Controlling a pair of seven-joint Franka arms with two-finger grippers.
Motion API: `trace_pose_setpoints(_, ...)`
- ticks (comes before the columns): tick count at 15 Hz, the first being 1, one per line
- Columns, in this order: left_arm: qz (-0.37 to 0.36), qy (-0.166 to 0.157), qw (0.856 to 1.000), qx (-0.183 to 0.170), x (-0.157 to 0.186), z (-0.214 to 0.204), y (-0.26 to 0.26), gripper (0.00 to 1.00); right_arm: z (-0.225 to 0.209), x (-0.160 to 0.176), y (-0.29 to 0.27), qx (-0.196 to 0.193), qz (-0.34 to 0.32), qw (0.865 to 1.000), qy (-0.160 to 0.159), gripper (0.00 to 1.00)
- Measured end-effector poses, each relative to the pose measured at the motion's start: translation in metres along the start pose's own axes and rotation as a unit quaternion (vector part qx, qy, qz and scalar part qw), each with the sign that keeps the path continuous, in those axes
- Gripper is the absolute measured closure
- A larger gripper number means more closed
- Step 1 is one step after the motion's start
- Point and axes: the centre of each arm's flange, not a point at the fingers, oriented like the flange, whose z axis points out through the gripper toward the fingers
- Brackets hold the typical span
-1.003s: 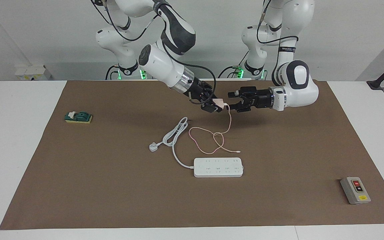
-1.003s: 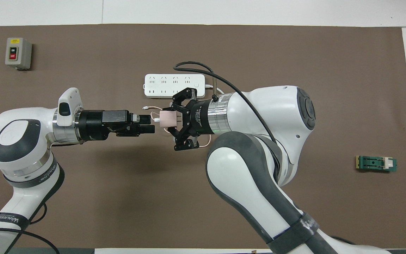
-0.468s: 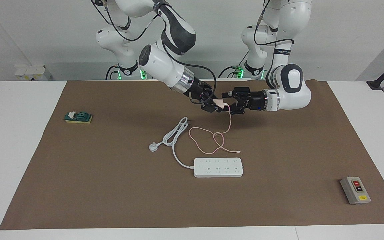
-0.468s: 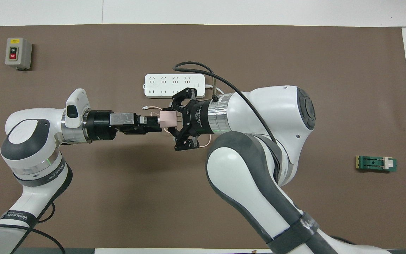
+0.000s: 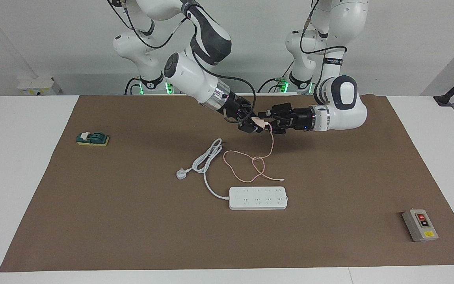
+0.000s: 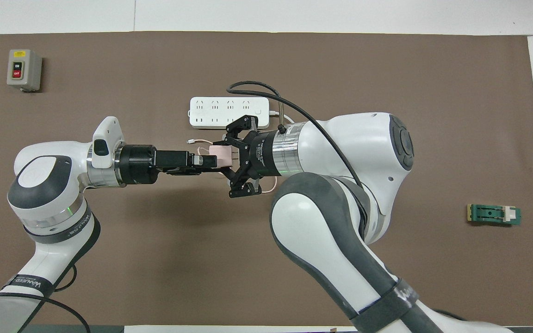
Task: Plug charger into power strip
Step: 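Close the left gripper on the charger held by the right gripper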
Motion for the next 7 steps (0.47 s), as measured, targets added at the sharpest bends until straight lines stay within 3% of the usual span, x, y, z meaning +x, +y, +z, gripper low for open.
trace_pose_setpoints(3, 0.001, 0.004, 1.000, -0.003, 0.0016, -0.0011, 0.0008, 0.68, -0.0016, -0.0011, -0.0010, 0.002, -0.001, 1.000, 0.000, 0.47)
trace_pose_setpoints(7, 0.006, 0.004, 1.000, -0.003, 0.0024, -0.0012, 0.0014, 0.68, -0.0020, -0.0016, -0.0014, 0.004, -0.002, 1.000, 0.000, 0.47)
